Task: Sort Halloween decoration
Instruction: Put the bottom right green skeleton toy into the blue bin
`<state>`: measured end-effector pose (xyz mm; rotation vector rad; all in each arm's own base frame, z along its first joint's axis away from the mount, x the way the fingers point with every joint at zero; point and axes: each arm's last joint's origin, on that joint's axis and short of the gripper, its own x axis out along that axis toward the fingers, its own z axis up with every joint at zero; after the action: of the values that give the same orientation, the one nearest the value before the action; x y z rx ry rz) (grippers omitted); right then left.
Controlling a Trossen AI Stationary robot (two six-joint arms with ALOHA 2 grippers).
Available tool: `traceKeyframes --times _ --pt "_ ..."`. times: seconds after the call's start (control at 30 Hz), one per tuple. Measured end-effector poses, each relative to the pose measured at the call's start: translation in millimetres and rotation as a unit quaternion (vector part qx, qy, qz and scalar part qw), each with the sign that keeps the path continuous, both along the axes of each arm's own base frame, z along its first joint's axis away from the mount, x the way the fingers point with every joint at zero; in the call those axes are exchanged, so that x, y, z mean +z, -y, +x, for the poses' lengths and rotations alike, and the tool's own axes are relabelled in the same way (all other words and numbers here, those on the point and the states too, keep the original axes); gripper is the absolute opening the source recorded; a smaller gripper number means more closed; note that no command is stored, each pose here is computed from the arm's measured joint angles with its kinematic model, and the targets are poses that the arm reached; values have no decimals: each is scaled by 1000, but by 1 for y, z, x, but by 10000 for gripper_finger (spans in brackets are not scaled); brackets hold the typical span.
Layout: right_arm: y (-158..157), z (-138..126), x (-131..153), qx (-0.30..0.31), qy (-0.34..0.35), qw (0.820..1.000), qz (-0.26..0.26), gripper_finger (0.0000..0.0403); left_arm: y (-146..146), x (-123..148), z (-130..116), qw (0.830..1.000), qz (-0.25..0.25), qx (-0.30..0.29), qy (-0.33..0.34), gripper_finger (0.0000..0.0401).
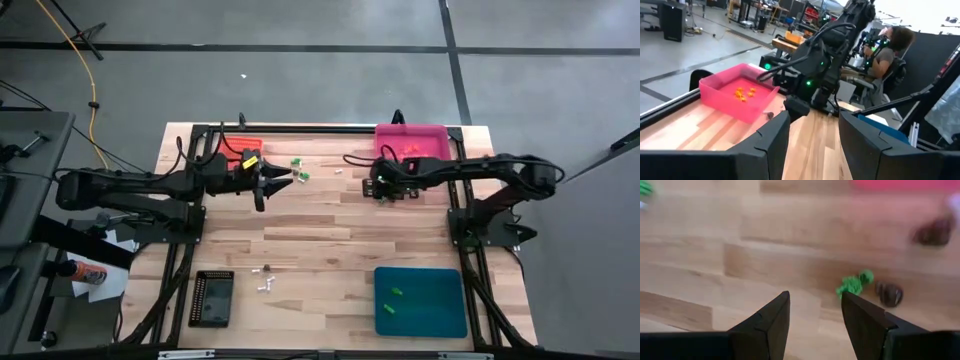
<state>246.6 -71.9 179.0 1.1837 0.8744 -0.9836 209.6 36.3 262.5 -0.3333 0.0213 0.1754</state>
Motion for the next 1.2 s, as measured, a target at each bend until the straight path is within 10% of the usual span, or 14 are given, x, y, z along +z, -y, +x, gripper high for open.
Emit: traceKeyframes --times 0.9,1.2 --pt "10 8 -44 -83 -82 993 33 171 0 -4 0 1000 1 -6 -21 156" --pt "13 6 -45 137 -105 985 -2 171 0 -4 0 1000 1 -6 -21 156"
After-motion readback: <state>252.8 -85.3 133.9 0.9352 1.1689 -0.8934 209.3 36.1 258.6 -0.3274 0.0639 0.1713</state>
